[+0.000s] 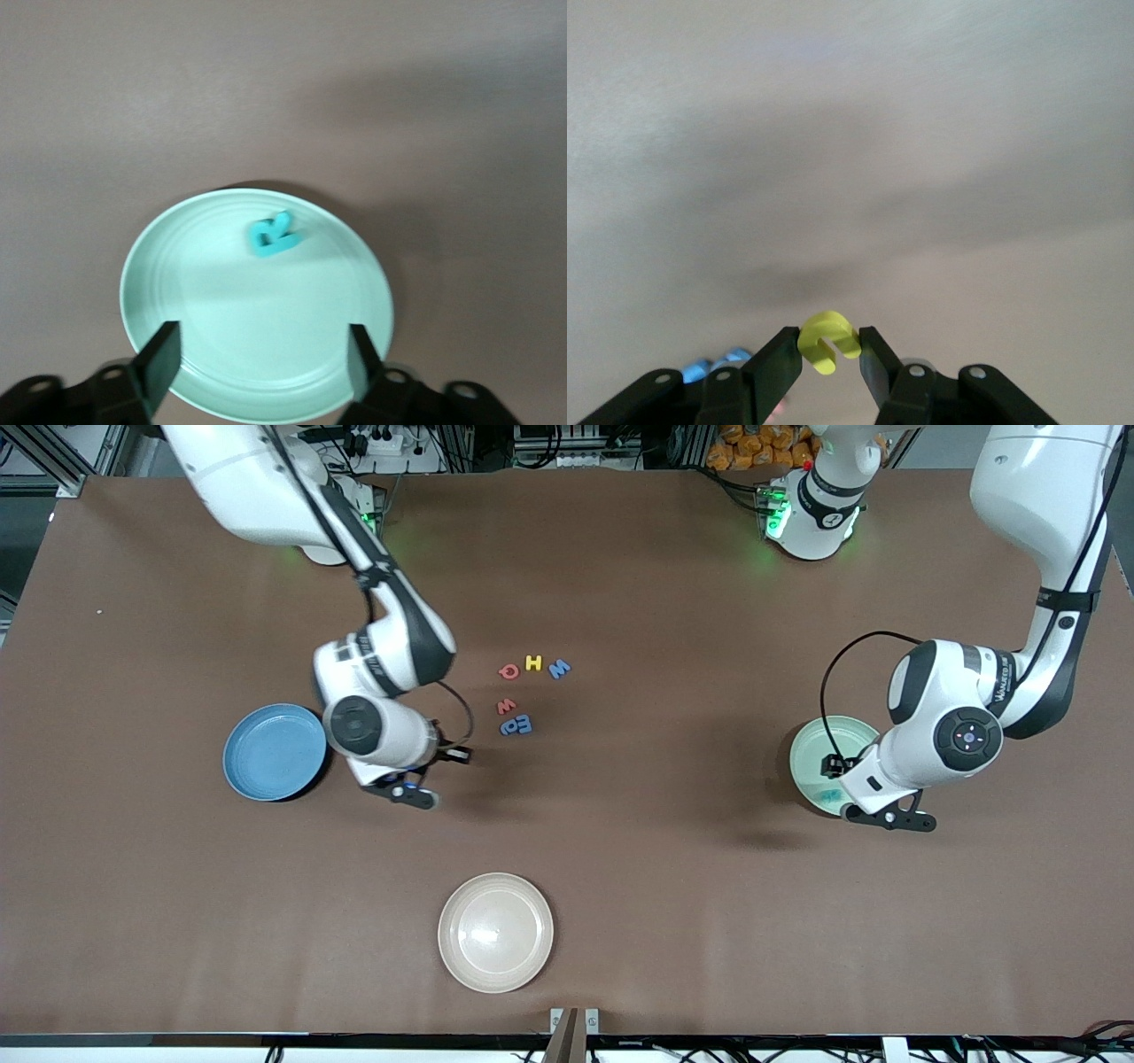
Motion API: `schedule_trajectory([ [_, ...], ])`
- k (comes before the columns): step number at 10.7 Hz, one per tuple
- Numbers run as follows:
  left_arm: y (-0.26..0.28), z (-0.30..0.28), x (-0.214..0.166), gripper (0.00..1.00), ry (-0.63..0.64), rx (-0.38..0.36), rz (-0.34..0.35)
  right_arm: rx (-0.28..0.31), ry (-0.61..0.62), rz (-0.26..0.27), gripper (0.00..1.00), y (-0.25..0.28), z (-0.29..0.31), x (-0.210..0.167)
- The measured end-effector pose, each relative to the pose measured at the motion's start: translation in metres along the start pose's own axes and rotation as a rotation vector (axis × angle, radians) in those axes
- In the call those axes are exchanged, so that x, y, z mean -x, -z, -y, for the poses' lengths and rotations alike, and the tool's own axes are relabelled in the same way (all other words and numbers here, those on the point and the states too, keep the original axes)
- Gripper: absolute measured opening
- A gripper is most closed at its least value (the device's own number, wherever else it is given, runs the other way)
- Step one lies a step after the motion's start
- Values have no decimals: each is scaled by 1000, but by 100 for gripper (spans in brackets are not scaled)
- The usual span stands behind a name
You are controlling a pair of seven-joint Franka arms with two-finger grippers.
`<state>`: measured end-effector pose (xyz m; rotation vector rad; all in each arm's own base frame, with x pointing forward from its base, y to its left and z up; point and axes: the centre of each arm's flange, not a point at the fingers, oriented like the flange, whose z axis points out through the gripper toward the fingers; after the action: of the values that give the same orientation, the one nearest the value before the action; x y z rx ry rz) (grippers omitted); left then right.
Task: Sort upper and lower case letters into plates
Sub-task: 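Drop the yellow u on the blue plate while the left gripper returns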
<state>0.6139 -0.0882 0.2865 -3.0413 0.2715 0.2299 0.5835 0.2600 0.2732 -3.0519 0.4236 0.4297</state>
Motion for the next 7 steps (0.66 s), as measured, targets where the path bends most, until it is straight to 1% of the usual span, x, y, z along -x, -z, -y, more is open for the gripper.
schedule_trajectory([
  [1,13,-28,2,100,-14,24,-8,4,15,25,37,17,-25,-8],
  [2,28,-69,7,100,-3,53,-17,6,46,52,37,31,-52,-17],
  [3,39,-116,14,100,42,67,-24,7,75,82,37,42,-83,-27],
  [4,47,-169,26,100,103,65,-27,-4,95,111,37,53,-124,-40],
  [5,50,-223,43,100,171,63,-26,-21,108,125,37,63,-166,-53],
  [7,54,-313,84,100,269,65,-22,-53,127,125,37,67,-244,-76],
])
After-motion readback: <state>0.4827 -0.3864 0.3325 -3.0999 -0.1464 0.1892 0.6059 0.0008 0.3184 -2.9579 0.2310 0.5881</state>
